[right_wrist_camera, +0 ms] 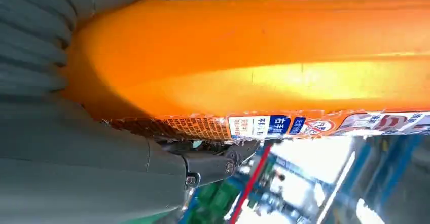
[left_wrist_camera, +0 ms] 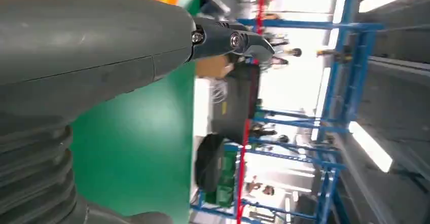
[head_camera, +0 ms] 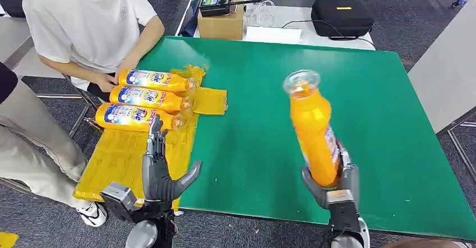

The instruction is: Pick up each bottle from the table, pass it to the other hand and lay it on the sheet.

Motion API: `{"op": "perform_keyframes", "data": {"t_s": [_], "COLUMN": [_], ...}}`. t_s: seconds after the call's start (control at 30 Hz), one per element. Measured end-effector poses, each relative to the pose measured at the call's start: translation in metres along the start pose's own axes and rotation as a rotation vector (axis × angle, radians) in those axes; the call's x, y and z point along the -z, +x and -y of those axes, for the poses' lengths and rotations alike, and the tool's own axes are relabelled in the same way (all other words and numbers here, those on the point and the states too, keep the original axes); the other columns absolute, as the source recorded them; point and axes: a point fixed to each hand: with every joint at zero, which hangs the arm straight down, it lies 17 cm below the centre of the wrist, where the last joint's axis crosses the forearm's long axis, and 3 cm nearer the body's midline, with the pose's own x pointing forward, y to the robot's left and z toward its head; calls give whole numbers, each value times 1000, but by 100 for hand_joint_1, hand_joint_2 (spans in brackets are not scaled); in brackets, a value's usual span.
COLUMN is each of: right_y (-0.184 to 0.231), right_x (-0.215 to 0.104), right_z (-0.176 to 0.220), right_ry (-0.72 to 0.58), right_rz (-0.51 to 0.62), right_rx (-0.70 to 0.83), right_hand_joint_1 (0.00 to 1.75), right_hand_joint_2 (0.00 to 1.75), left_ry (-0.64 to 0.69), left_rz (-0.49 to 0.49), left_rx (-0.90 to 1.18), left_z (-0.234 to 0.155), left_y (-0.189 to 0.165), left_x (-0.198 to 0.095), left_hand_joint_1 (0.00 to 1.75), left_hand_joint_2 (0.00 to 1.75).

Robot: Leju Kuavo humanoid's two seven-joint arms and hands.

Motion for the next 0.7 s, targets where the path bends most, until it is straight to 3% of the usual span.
{"op": "perform_keyframes", "data": {"t_s": [0.17,0.3,0.7], "right_y": [7,11,64], "right_x": [7,5,19], "right_z": [12,1,-97], "right_ry": [-48,-3,234], "right_rz": [15,21,168], "right_rx": [18,42,113], "right_hand_joint_1": [175,175,175], "right_hand_joint_2": [175,175,175], "left_ry": [-25,-50,-167], "left_rz": [0,-69,-185], "left_rx": [2,-104,-346], "left_z": [4,12,58], "left_y": [-1,-11,-24], "left_x": [-7,-14,-2], "left_hand_joint_1": [0,0,0], "left_hand_joint_2": [175,175,175]}}
